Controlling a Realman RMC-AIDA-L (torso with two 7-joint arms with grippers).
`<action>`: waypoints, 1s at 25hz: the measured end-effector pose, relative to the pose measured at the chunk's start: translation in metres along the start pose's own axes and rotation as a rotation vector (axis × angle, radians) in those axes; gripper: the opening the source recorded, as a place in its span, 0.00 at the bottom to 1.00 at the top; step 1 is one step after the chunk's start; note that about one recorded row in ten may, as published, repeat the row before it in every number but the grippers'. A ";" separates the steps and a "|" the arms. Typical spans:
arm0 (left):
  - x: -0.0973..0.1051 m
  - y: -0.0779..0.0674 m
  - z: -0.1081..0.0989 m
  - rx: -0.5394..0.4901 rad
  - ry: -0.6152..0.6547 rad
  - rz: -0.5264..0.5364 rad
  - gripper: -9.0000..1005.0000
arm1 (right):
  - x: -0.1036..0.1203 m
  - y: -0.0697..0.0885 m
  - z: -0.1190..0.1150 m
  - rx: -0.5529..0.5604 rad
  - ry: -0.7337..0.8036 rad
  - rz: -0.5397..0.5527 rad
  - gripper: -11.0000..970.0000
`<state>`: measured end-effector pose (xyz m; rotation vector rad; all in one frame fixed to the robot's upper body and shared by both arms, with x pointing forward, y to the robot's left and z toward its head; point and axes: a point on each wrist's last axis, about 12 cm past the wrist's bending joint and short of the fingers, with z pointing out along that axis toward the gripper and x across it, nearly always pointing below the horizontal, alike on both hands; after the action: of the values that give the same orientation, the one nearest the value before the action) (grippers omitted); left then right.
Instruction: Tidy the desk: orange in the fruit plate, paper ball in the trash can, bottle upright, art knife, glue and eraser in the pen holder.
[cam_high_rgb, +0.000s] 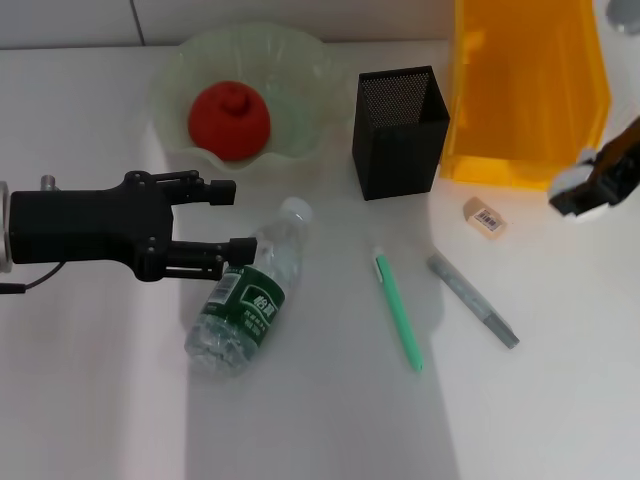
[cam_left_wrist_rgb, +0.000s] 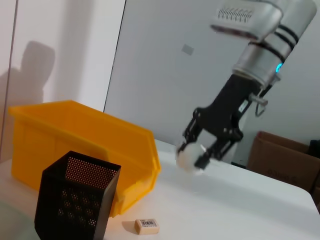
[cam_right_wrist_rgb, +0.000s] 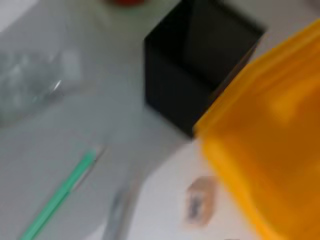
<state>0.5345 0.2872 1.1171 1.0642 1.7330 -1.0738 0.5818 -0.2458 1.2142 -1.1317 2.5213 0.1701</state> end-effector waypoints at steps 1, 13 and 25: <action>0.000 0.000 0.000 0.000 0.000 0.000 0.84 | -0.005 -0.004 -0.025 0.079 -0.078 0.023 0.51; -0.003 0.002 0.002 -0.003 0.000 0.001 0.84 | -0.021 -0.040 -0.013 0.209 -0.322 0.141 0.51; -0.005 0.003 0.002 -0.004 0.001 0.002 0.84 | -0.014 -0.036 -0.016 0.154 -0.414 0.141 0.87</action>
<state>0.5389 0.2850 1.1201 1.0637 1.7344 -1.0684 0.6128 -0.2641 1.2355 -0.7668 2.1989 0.2178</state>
